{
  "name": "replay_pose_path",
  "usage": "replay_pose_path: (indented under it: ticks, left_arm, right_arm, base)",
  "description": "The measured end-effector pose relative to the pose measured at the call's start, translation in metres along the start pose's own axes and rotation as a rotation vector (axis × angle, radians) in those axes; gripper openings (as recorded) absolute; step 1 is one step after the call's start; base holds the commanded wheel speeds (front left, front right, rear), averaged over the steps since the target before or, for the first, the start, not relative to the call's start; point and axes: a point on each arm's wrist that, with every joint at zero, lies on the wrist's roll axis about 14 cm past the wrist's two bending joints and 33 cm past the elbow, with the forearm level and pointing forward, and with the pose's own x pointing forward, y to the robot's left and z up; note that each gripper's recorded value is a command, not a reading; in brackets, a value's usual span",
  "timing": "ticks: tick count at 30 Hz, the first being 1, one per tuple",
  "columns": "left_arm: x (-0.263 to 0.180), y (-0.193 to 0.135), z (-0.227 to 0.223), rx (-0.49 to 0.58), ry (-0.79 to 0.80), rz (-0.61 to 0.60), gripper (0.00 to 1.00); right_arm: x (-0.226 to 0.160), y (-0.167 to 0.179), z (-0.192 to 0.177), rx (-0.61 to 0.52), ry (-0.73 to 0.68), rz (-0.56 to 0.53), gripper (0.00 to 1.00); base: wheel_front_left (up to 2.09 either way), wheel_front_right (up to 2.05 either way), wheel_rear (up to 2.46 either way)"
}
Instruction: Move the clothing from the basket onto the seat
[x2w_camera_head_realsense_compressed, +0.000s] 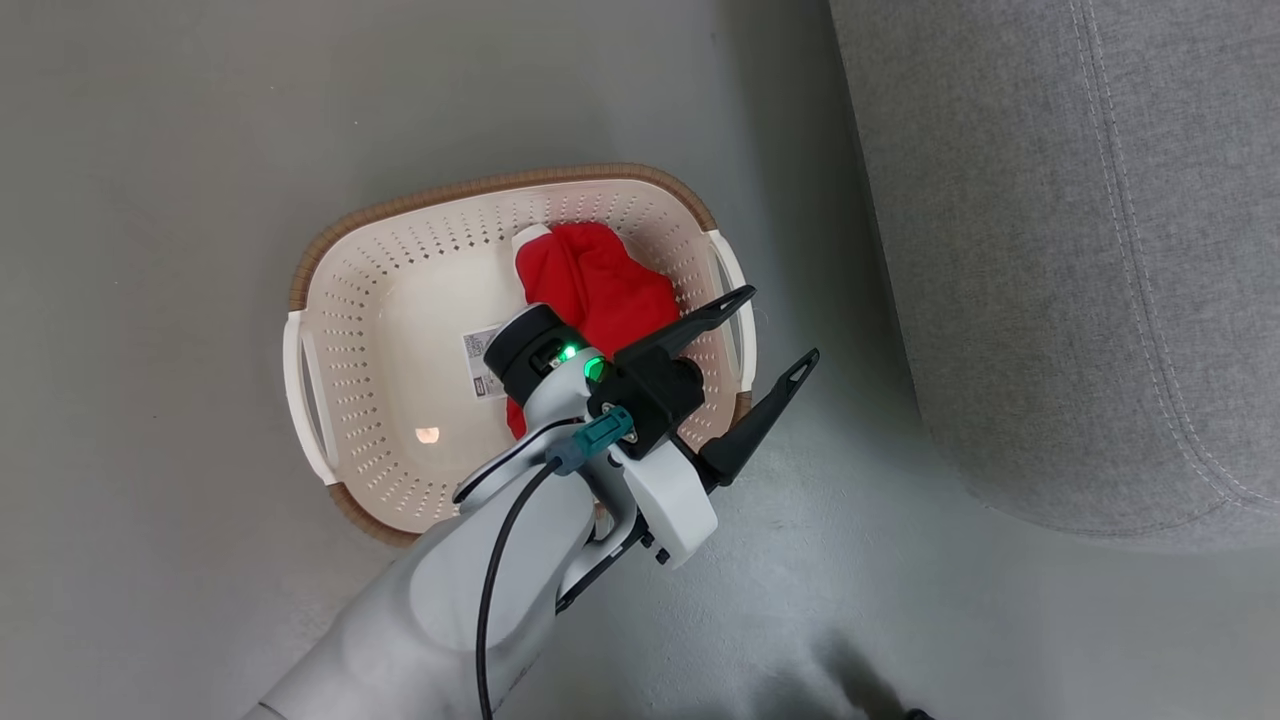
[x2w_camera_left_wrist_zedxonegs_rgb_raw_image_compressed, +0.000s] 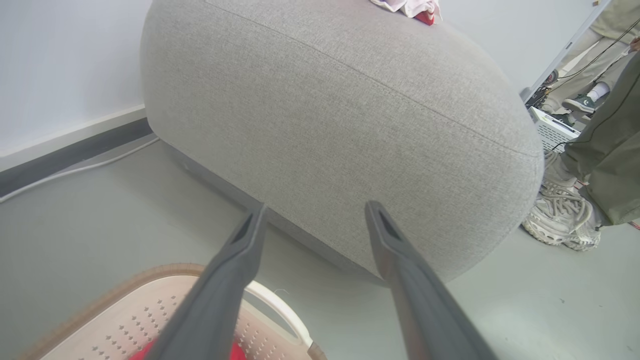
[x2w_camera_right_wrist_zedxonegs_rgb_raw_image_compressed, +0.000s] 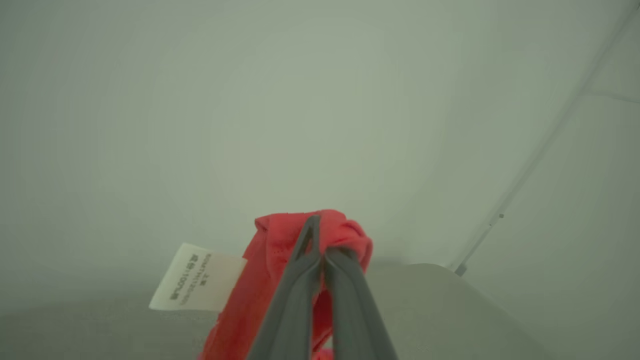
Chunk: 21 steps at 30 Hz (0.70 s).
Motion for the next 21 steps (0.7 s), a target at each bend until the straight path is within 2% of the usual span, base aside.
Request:
replay_pose_path:
  ticks: [9, 21]
  left_arm:
    - [-0.001, 0.000, 0.005, 0.016, -0.006, 0.006, 1.00]
    - [-0.012, 0.003, 0.008, 0.024, 0.007, 0.043, 1.00]
  right_arm:
    - [-0.046, -0.015, -0.075, 0.059, 0.188, -0.054, 0.00]
    - [-0.123, 0.017, -0.170, 0.164, 0.515, -0.037, 0.00]
  base:
    - [0.00, 0.00, 0.00]
    - [0.00, 0.00, 0.00]
